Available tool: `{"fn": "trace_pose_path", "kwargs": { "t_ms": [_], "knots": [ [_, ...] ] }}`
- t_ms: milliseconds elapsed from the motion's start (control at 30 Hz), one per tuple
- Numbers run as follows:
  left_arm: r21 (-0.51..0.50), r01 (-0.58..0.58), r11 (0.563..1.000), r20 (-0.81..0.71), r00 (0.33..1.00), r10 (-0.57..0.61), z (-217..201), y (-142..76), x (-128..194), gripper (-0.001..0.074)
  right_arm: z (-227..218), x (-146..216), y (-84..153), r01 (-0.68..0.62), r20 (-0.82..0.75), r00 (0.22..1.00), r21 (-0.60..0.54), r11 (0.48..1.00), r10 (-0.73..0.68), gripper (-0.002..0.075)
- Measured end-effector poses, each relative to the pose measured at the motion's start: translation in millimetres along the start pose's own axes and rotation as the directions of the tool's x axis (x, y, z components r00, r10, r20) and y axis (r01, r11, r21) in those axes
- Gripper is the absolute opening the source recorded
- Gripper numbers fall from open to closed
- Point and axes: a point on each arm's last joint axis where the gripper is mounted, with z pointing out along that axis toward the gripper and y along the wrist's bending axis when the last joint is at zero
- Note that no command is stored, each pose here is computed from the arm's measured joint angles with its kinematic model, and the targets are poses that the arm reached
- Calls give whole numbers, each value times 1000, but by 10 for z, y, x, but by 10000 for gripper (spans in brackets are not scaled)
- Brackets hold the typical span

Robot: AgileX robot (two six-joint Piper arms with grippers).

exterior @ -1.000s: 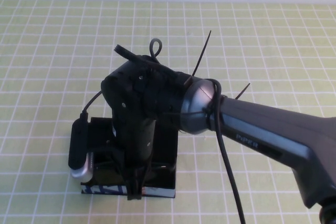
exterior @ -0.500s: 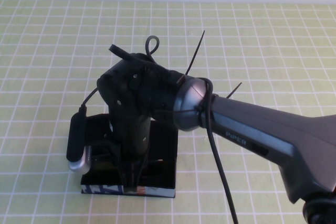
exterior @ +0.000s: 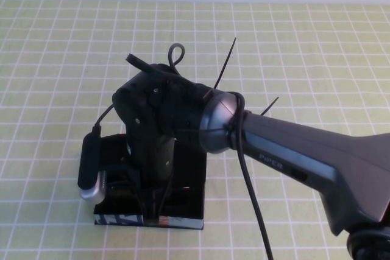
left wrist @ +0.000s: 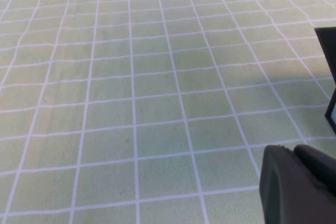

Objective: Return glasses to glasses case
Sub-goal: Place the glasses in the glasses case

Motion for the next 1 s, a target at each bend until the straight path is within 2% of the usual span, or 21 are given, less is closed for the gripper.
{"fn": "trace_pose_path", "kwargs": {
  "t_ms": [633,700,867,1000],
  "knots": [
    [0,0,1000,0,1000,0,0,0,0,-4,137,2,-6,-6,-22,1000,-19,1000,6,71],
    [0,0,1000,0,1000,0,0,0,0,-4,137,3,-7,-23,-23,999,-17,1000,23,108],
    [0,0,1000,0,1000,0,0,0,0,-4,133,15,-24,-65,-37,997,3,998,65,258],
    [0,0,1000,0,1000,0,0,0,0,-4,80,-8,-52,-68,-25,997,23,997,68,303]
  ]
}}
